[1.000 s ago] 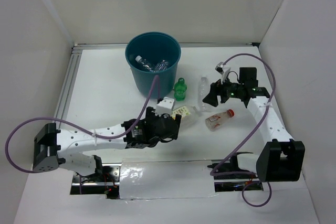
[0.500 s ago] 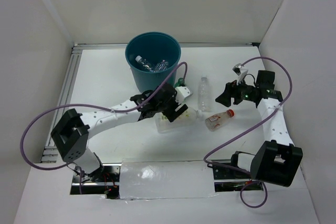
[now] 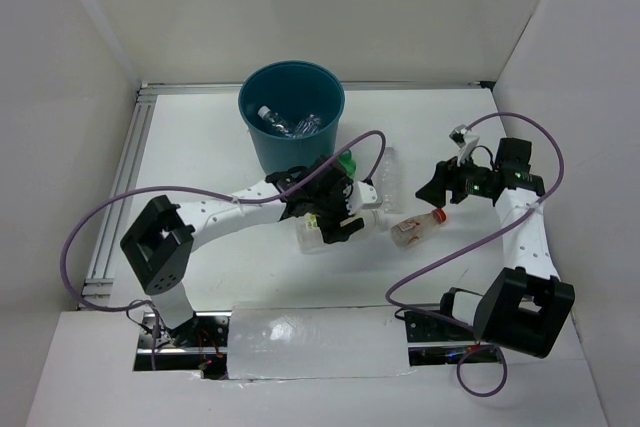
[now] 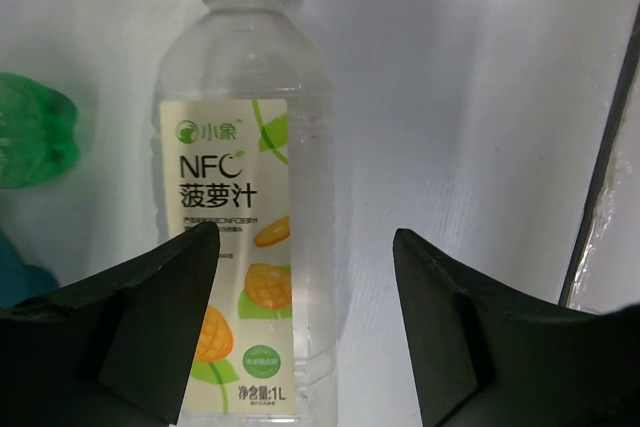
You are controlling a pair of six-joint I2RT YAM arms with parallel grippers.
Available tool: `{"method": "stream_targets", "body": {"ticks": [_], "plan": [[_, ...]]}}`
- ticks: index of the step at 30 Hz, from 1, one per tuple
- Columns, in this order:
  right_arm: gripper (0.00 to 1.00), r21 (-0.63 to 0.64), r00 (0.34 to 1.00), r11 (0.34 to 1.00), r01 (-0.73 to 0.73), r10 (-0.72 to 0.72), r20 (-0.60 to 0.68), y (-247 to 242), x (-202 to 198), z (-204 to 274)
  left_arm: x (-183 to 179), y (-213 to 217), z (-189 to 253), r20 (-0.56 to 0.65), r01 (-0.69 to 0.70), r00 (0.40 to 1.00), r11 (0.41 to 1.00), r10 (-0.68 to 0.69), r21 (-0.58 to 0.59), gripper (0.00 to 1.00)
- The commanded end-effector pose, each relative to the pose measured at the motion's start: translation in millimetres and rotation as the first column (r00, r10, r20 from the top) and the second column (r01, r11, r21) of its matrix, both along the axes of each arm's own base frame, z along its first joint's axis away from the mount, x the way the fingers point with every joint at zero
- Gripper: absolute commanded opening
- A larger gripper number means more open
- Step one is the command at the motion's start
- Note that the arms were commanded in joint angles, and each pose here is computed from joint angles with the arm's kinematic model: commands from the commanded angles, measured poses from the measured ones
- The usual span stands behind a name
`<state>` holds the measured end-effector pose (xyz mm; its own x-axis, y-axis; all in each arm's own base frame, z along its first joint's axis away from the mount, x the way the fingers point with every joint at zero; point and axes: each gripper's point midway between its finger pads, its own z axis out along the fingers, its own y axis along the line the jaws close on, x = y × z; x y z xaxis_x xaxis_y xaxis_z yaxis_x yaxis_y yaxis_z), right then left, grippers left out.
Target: Put the plastic bottles in the bin
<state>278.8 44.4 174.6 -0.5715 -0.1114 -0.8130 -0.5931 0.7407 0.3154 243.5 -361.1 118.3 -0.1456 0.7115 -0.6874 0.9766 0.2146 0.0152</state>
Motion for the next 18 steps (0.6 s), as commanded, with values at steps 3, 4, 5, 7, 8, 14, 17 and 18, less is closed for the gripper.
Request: {"method": "stream_targets", "body": {"ticks": [3, 4, 5, 7, 8, 14, 17, 18], "plan": [[0.75, 0.025, 1.0, 0.999, -0.029, 0.029, 0.008, 5.0, -7.6, 6.2, 9.0, 6.7, -30.2, 0.017, -0.029, 0.999, 0.997, 0.028, 0.067, 0.83], [0.75, 0.016, 0.999, 0.999, -0.037, 0.036, 0.018, 4.5, -7.2, 6.0, 12.0, 5.5, -28.9, 0.026, -0.043, 0.999, 0.997, 0.042, 0.06, 0.83], [0.75, 0.024, 0.999, 0.999, -0.046, 0.046, 0.009, 5.8, -8.4, 4.1, 20.6, 7.1, -29.6, 0.047, -0.075, 0.996, 0.996, 0.072, 0.052, 0.83], [0.75, 0.023, 0.999, 0.998, -0.051, 0.05, 0.007, 6.1, -9.7, 3.4, 19.9, 7.5, -31.9, 0.041, -0.082, 0.996, 0.995, 0.08, 0.05, 0.83], [0.75, 0.023, 0.999, 0.998, -0.051, 0.05, 0.007, 6.1, -9.8, 3.4, 24.6, 8.1, -34.2, 0.043, -0.091, 0.995, 0.995, 0.089, 0.048, 0.83], [0.75, 0.026, 0.999, 0.998, -0.05, 0.05, -0.002, 6.6, -11.3, 0.5, 36.5, 6.7, -18.0, 0.106, -0.146, 0.984, 0.989, 0.146, -0.01, 0.83], [0.75, 0.03, 0.999, 0.998, -0.05, 0.05, -0.011, 7.3, -13.2, -2.9, 43.2, 3.3, 0.7, 0.163, -0.156, 0.974, 0.987, 0.16, -0.039, 0.84], [0.75, 0.03, 0.999, 0.998, -0.05, 0.05, -0.012, 7.3, -13.2, -3.0, 43.7, 6.5, -1.1, 0.173, -0.153, 0.973, 0.988, 0.155, -0.021, 0.84]]}}
